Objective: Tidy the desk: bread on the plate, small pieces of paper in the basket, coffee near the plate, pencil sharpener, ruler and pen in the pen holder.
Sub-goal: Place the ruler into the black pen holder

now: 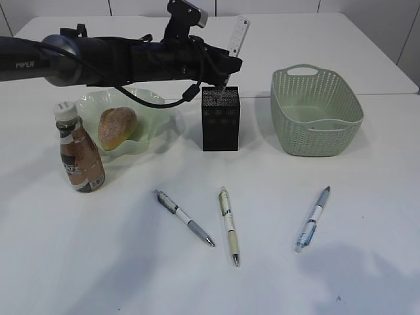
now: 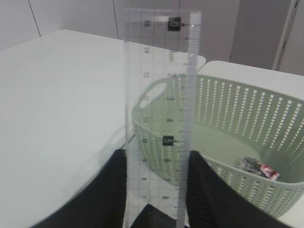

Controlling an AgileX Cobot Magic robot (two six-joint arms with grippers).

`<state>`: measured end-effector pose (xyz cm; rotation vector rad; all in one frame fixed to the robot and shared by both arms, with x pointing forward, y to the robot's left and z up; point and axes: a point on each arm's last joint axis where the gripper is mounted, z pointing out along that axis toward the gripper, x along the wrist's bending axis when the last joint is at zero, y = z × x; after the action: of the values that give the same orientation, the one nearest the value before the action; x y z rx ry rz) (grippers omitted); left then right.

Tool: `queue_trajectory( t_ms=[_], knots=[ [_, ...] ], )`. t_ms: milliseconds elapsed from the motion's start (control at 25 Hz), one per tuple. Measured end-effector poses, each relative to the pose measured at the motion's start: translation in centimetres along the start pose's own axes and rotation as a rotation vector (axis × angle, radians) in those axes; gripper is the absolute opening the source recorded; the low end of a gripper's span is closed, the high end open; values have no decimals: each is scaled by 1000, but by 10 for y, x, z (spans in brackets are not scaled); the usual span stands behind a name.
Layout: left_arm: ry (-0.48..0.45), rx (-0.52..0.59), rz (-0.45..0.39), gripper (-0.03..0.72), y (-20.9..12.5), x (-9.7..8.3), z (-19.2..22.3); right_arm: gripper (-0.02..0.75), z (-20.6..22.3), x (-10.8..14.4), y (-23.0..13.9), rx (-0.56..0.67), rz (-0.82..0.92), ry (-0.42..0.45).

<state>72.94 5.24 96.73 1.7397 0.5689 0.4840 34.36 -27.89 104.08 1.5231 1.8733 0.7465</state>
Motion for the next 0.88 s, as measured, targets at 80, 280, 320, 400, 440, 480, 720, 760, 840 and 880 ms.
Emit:
queue_trajectory(
  t_ms=[80,280,320,400,440,480,720,760,840,880],
  knots=[
    [-4,1,-1,230,-1,-1,1,478,-1,0,0,-4,1,0],
    [-23,-6,-1,230,0,-4,2,478,-1,0,0,-4,1,0],
    [-23,-6,-1,230,0,-4,2,478,-1,0,0,-4,1,0],
    [-25,-7,-1,232,0,-5,2,478,-1,0,0,-4,1,0],
    [-26,-7,-1,236,0,-5,2,478,-1,0,0,-4,1,0],
    [-27,-8,-1,242,0,-5,2,478,-1,0,0,-4,1,0],
    [-28,-6,-2,330,-1,-5,2,478,-1,0,0,-4,1,0],
    [-28,-6,-2,355,-1,-5,2,478,-1,0,0,-4,1,0],
    [-28,-6,-2,384,-1,-5,2,478,-1,0,0,-4,1,0],
    [-28,-6,-2,391,-1,-5,2,478,-1,0,0,-4,1,0]
  ],
)
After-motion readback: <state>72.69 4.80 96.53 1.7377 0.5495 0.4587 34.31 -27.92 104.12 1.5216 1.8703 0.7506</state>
